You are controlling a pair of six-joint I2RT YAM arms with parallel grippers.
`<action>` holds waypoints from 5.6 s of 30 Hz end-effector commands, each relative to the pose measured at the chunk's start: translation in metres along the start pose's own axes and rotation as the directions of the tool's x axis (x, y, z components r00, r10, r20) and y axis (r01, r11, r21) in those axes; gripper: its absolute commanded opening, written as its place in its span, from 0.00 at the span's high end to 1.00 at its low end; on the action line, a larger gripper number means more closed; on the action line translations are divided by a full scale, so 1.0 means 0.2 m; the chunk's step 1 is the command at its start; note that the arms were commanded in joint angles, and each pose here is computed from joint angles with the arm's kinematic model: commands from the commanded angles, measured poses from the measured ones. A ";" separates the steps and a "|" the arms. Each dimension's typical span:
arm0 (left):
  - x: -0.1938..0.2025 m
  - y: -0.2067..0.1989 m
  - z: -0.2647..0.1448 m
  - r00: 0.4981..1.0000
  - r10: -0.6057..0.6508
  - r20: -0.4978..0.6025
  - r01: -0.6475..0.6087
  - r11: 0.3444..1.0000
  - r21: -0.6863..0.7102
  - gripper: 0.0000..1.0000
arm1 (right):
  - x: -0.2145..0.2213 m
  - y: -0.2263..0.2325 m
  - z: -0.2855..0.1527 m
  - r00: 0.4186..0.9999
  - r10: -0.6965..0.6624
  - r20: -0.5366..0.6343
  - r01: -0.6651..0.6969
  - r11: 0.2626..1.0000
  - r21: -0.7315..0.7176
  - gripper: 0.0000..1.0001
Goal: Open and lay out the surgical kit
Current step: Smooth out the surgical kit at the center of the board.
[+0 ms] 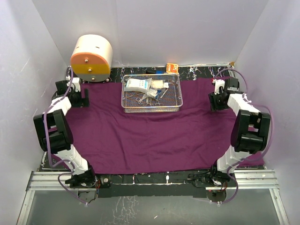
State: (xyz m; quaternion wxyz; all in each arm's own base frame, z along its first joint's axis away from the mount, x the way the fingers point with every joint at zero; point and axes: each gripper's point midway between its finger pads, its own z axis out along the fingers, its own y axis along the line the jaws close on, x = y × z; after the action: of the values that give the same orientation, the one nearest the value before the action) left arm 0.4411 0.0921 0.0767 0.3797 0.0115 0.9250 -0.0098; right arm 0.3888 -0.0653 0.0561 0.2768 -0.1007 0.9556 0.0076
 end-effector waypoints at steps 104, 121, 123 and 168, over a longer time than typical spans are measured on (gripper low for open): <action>0.12 -0.24 -0.44 0.995 0.099 -0.003 -0.098 0.986 0.135 0.09 | -0.88 -0.05 0.69 0.968 0.063 0.244 -0.106 0.981 0.164 1.00; 0.11 -0.18 -0.36 0.995 0.090 -0.030 -0.087 0.992 0.091 0.09 | -0.90 -0.06 0.68 0.969 0.045 0.242 -0.088 0.982 0.167 1.00; 0.10 -0.15 -0.32 0.996 0.084 -0.034 -0.081 0.994 0.071 0.09 | -0.91 -0.05 0.64 0.968 0.036 0.247 -0.078 0.984 0.162 0.96; 0.14 0.10 0.48 0.994 0.026 -0.106 -0.029 0.999 -0.032 0.86 | -0.45 0.10 0.06 0.987 -0.088 0.137 0.070 0.988 0.135 0.65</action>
State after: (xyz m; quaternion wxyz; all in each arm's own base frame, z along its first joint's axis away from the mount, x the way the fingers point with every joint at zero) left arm 0.5072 0.1098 0.0167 0.3818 0.0211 0.9239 0.0120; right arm 0.4590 -0.0250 0.0637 0.3069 -0.1224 0.9425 -0.0493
